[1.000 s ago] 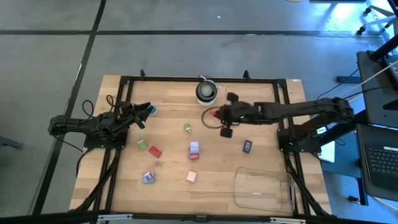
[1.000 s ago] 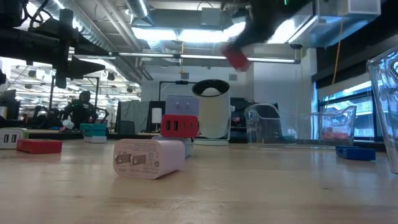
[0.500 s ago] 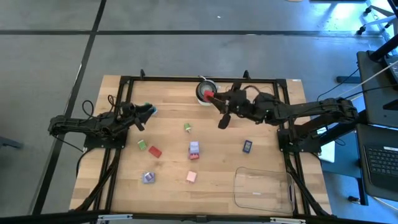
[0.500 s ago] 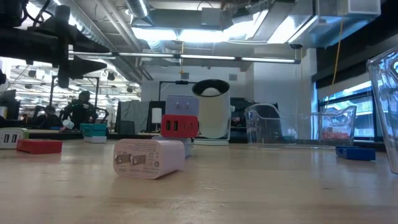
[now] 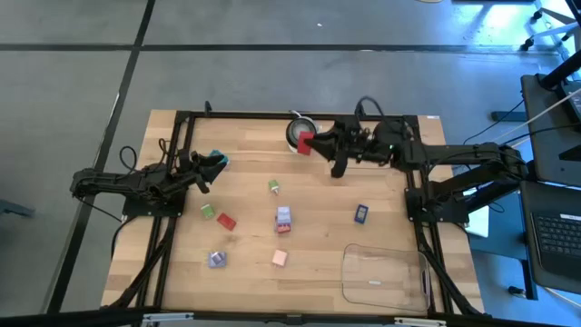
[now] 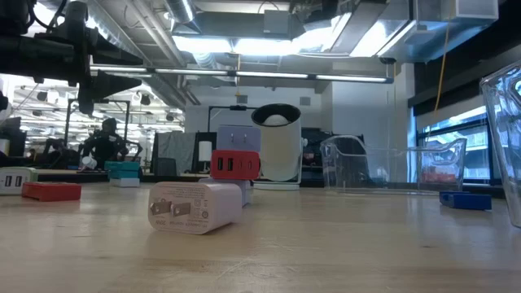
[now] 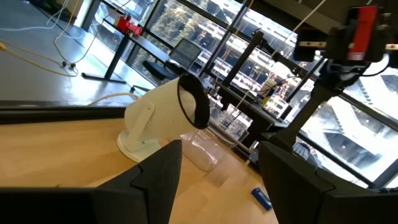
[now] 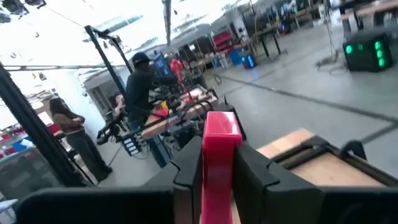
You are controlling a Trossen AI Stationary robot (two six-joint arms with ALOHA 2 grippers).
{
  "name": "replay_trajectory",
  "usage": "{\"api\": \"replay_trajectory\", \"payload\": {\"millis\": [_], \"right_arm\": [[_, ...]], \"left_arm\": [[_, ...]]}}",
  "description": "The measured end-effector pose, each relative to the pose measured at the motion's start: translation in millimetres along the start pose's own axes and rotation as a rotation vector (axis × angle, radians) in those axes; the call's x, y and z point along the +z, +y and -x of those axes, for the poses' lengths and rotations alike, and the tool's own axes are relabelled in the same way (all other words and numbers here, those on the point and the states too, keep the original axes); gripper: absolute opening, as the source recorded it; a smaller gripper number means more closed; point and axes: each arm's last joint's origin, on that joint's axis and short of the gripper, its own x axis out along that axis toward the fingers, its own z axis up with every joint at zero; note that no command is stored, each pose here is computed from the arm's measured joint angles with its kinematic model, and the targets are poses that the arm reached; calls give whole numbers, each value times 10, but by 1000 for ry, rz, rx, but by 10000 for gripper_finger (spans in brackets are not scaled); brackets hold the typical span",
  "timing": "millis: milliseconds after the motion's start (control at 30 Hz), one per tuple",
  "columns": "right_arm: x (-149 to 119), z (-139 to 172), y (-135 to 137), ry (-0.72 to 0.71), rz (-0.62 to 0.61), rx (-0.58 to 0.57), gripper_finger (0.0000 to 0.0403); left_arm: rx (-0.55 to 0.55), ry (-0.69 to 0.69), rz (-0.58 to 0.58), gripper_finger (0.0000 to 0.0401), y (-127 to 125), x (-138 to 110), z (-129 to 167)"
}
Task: Pick & Place Office items
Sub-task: Put the top right red digital timer into the top transparent bin
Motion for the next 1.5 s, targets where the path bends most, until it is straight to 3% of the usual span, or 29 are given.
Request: {"api": "replay_trajectory", "payload": {"millis": [133, 233, 500, 700, 900, 1067, 1233, 1500], "right_arm": [[113, 128, -85, 39, -6, 5, 64], [192, 253, -128, 59, 54, -19, 64], [219, 523, -348, 202, 147, -227, 64], [57, 680, -587, 400, 183, -548, 64], [-158, 792, -765, 492, 202, -775, 64], [-533, 890, -1000, 578, 193, -876, 64], [-908, 1011, -1271, 557, 116, -948, 64], [-1130, 1151, -1525, 519, -24, -1071, 64]], "left_arm": [[4, -3, 5, 210, 1, 1, 0], [49, -31, 5, 210, 15, 9, 0], [197, -124, 3, 210, 57, 35, 8], [259, -162, 3, 210, 74, 46, 13], [320, -200, 2, 210, 91, 56, 20], [364, -228, 3, 210, 103, 63, 26], [358, -237, 50, 210, 103, 63, 26], [391, -246, 42, 210, 117, 57, 30]]}}
